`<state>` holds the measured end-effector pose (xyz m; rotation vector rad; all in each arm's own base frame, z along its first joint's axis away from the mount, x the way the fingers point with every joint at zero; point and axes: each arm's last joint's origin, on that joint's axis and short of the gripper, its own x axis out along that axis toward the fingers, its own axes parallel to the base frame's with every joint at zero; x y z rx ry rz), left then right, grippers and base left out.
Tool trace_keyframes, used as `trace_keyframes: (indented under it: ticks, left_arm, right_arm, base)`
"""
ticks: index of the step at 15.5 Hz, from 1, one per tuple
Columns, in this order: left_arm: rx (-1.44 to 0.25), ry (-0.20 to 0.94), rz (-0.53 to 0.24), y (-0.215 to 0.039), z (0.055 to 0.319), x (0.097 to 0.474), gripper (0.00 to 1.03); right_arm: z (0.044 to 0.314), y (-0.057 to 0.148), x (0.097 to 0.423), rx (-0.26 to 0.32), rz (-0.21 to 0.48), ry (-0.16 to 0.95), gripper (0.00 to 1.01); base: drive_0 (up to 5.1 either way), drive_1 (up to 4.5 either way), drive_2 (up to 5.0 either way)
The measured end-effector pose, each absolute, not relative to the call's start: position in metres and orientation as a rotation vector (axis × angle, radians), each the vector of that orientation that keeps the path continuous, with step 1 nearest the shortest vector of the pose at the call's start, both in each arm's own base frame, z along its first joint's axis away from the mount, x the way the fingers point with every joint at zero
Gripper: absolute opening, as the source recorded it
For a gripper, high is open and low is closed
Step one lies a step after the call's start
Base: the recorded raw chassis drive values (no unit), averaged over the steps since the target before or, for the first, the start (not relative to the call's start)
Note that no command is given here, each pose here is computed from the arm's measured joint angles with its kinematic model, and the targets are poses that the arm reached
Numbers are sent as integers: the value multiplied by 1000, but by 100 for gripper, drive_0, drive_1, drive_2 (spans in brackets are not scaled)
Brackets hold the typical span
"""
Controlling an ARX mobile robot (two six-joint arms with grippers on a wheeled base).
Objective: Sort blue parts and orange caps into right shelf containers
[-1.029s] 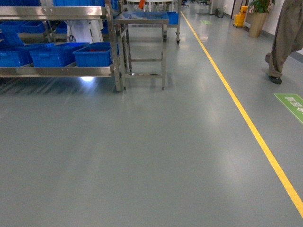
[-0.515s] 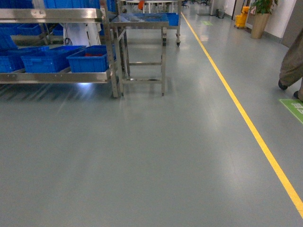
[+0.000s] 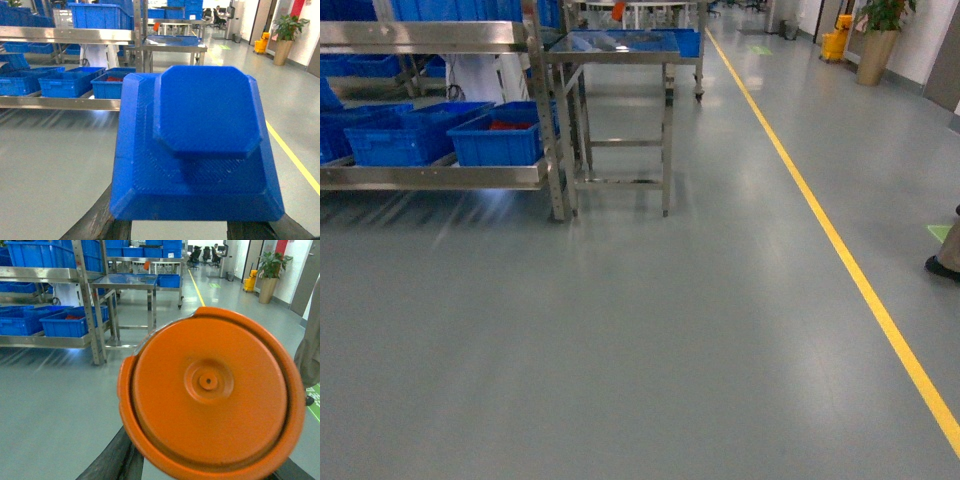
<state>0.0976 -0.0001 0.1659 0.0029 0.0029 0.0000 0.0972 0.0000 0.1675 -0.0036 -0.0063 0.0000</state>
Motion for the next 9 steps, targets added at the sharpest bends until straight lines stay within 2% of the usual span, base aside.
trace_keyframes:
  ticks: [9]
  left_arm:
    - [3,5,0,0,166,98,42]
  right_arm:
    - [167,0,97,-4,0,-2,40]
  base:
    - [6,425,-412]
